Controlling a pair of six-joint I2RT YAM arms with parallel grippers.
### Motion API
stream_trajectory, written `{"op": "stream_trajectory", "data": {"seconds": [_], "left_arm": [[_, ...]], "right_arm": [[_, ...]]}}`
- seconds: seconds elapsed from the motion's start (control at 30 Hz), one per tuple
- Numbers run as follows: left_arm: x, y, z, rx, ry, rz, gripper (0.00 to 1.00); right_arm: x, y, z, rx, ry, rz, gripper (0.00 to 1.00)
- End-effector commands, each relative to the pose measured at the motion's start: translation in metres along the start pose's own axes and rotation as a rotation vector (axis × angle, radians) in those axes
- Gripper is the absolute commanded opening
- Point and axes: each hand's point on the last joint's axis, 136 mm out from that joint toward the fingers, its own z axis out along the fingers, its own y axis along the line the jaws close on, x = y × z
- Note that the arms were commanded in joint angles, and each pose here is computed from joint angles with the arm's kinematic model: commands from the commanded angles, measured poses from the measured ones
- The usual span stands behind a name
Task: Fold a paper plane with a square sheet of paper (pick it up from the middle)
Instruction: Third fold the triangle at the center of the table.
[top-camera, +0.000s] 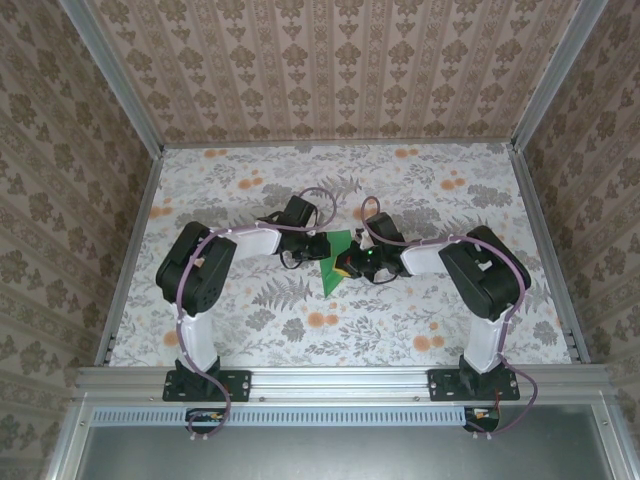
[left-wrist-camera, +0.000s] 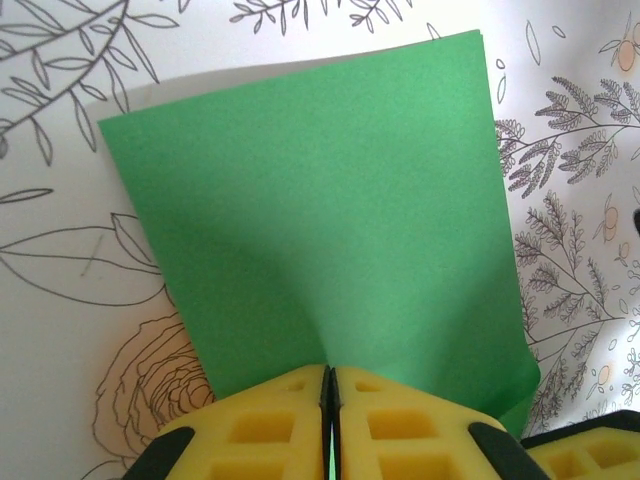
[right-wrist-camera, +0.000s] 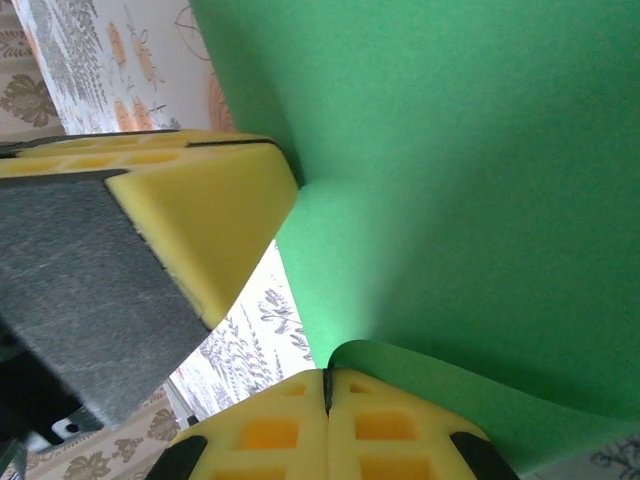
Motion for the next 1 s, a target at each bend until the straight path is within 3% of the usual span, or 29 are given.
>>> {"op": "stream_trajectory", "data": {"seconds": [0.0,0.97], "left_arm": [[0.0097,0.0076,0.0068,-0.025,0.048,-0.025,0.11],[0.0161,0.0111,0.0105,-0.03,0.07,-0.029,0.1]], "right_arm": [[-0.0082,0.0024,0.0032,-0.002,-0.014,0.002,0.03],[-0.0076,0.0018,0.0126,-0.003,0.037,-0.026,0.03]]}}
